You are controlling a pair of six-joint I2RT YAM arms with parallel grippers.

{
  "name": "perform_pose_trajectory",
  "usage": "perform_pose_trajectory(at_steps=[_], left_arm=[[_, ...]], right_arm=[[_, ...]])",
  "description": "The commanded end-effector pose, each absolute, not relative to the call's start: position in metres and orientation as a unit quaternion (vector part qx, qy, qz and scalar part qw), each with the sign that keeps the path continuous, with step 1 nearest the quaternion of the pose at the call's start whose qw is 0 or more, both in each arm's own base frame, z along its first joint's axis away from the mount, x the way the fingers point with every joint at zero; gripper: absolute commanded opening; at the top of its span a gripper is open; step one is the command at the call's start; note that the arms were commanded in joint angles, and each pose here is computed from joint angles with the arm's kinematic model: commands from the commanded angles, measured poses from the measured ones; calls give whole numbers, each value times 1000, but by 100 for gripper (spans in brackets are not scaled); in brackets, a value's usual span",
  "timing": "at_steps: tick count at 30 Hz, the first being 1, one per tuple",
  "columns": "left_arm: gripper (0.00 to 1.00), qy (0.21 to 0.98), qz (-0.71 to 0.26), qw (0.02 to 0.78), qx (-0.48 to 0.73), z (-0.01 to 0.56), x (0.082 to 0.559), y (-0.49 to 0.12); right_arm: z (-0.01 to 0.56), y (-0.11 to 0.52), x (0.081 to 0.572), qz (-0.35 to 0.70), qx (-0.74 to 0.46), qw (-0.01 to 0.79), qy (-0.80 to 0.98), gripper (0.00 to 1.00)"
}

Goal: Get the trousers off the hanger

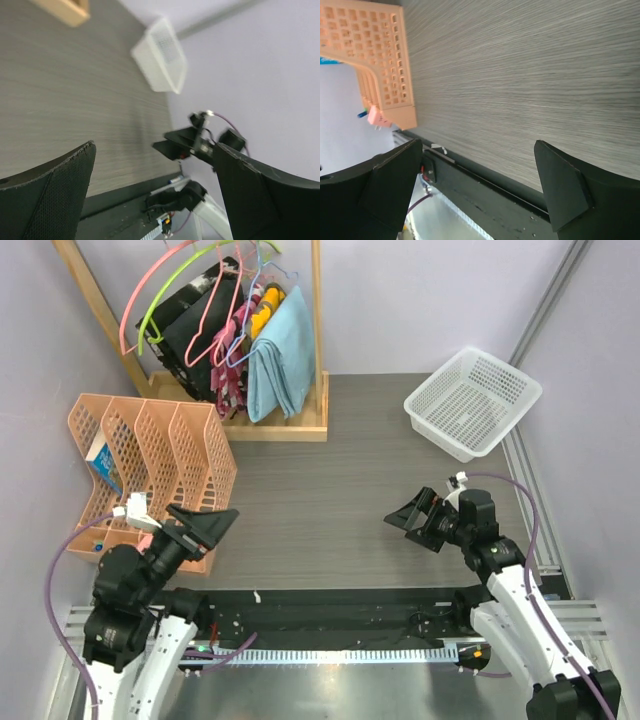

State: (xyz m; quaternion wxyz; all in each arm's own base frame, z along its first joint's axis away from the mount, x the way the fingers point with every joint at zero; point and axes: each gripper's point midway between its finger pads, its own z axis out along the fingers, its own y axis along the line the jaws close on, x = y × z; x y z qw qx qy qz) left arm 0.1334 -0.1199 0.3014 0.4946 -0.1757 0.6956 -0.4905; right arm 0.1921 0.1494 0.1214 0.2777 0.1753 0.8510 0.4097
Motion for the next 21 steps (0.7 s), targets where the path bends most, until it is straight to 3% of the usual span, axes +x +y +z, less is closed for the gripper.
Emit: perform_pose_trajectory(at_steps=[1, 8, 12, 21], left_arm=[[100, 758, -344, 468, -297, 265, 142, -74], [100, 741, -357, 524, -221, 331, 153, -82], [100, 711, -416, 533, -194, 361, 170, -103], [100, 730, -374, 547, -168, 378, 210, -106]], right_arm=[[135, 133, 205, 353, 168, 307, 868, 100], [156, 140, 208, 373, 162, 303, 862, 100], [166, 138, 206, 383, 150, 323, 852, 100], [175, 149, 203, 397, 119, 276, 867, 100]])
